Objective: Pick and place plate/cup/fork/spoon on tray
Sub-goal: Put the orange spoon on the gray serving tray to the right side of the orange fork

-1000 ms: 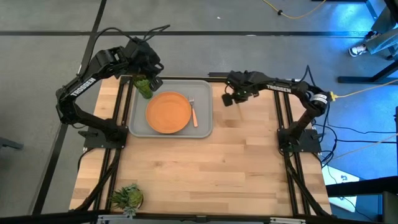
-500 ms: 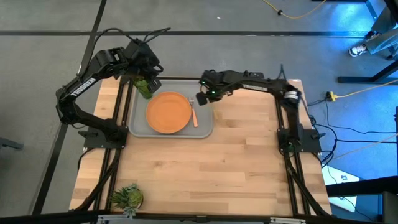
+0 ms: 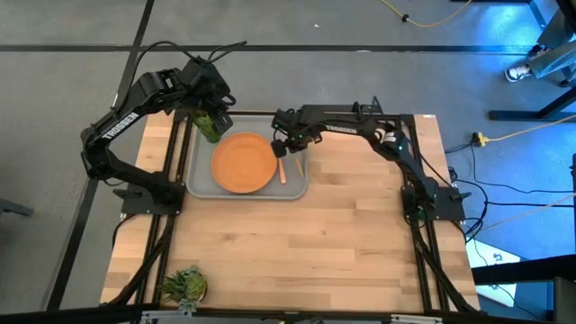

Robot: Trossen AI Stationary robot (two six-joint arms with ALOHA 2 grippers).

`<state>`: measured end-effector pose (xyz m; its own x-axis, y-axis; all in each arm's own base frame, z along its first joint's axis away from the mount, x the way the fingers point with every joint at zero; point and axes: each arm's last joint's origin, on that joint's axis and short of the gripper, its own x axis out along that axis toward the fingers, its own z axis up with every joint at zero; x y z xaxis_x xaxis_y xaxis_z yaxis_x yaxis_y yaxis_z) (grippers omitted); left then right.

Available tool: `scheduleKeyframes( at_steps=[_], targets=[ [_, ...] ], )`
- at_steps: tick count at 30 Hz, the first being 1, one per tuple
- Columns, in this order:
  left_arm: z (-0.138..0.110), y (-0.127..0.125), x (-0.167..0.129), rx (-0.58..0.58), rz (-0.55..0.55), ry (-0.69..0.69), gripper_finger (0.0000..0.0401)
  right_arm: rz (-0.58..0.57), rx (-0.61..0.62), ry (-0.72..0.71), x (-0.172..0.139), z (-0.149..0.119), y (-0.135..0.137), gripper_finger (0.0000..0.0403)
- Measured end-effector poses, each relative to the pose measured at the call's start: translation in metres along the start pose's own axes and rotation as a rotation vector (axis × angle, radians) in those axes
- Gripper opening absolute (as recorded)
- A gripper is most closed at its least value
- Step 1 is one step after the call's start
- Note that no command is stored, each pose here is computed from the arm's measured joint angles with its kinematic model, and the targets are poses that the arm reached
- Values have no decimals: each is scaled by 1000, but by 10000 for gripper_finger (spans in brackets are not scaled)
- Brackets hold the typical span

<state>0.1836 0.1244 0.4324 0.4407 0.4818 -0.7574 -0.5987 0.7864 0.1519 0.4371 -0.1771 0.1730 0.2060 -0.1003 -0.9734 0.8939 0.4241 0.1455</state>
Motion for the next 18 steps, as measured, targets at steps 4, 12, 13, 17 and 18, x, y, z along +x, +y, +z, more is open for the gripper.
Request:
scheduleKeyframes(
  at_steps=[4, 12, 13, 17, 18],
  targets=[
    [0, 0, 0, 27, -3, -1, 53, -16, 1, 15, 5, -1, -1, 0],
    [-1, 0, 0, 37, -4, 6, 53, -27, 3, 15, 5, 0, -3, 18],
    [-1, 0, 0, 37, -4, 10, 53, -28, 2, 15, 5, 0, -3, 20],
    [-2, 0, 0, 37, -4, 17, 53, -39, 4, -8, 5, 1, -3, 25],
    [-2, 0, 0, 37, -4, 17, 53, -42, 3, -10, 5, 1, -3, 25]
  ],
)
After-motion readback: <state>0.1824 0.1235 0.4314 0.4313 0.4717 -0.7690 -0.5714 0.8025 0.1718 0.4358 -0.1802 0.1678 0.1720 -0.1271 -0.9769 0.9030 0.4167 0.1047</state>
